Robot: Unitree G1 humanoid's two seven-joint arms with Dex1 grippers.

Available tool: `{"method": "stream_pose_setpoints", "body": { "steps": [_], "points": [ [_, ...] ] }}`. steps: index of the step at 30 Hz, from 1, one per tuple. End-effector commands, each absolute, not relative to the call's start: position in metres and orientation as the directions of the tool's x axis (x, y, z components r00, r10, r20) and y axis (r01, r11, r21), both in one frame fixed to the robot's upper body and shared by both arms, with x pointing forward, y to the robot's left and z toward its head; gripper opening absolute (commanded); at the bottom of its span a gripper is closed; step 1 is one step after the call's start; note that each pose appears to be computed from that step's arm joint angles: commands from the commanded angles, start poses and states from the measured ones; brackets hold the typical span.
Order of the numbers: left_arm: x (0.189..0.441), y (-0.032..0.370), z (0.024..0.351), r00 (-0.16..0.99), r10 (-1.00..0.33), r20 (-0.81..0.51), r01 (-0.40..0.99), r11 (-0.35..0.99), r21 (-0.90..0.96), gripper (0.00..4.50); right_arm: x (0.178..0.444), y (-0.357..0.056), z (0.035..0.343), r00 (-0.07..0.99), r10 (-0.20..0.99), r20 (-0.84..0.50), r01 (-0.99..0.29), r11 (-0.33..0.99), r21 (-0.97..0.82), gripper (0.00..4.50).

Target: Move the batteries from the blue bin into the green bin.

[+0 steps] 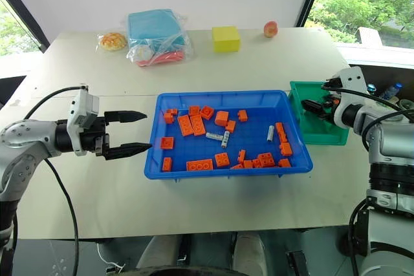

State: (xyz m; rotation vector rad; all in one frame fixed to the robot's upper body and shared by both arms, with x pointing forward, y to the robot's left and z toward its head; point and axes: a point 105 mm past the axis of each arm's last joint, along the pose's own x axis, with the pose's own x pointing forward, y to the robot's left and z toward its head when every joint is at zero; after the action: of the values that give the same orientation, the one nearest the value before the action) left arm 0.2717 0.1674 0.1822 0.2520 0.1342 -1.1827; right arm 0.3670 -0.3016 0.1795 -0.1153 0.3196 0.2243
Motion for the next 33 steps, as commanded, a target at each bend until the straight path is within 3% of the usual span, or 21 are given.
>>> {"method": "stream_pose_setpoints", "body": {
  "steps": [1, 7, 12, 18, 29, 32, 33],
  "points": [
    [0.269, 0.164, 0.192, 0.37, -0.902, -0.222, 0.926, 0.34, 0.162, 4.5, 0.367, -0.251, 0.221, 0.883, 0.427, -0.196, -0.457, 0.877, -0.147, 3.52],
    [0.267, 0.162, 0.192, 0.365, -0.904, -0.224, 0.928, 0.335, 0.161, 4.5, 0.341, -0.155, 0.191, 0.589, 0.748, -0.307, -0.801, 0.59, -0.099, 3.52],
    [0.267, 0.16, 0.192, 0.368, -0.902, -0.226, 0.927, 0.336, 0.167, 4.5, 0.328, -0.112, 0.142, 0.383, 0.792, -0.475, -0.919, 0.377, -0.112, 3.52],
    [0.265, 0.16, 0.194, 0.384, -0.896, -0.223, 0.92, 0.35, 0.178, 4.5, 0.339, -0.087, 0.106, 0.346, 0.733, -0.586, -0.937, 0.302, -0.175, 3.52],
    [0.26, 0.165, 0.196, 0.412, -0.883, -0.224, 0.908, 0.378, 0.178, 4.5, 0.351, -0.07, 0.094, 0.335, 0.743, -0.579, -0.94, 0.303, -0.154, 3.52],
    [0.26, 0.165, 0.197, 0.416, -0.882, -0.221, 0.906, 0.382, 0.181, 4.5, 0.349, -0.068, 0.093, 0.327, 0.752, -0.573, -0.943, 0.301, -0.145, 2.67],
    [0.261, 0.165, 0.197, 0.417, -0.882, -0.221, 0.906, 0.383, 0.182, 4.5, 0.347, -0.067, 0.094, 0.32, 0.759, -0.567, -0.945, 0.296, -0.138, 2.16]
  ]
}}
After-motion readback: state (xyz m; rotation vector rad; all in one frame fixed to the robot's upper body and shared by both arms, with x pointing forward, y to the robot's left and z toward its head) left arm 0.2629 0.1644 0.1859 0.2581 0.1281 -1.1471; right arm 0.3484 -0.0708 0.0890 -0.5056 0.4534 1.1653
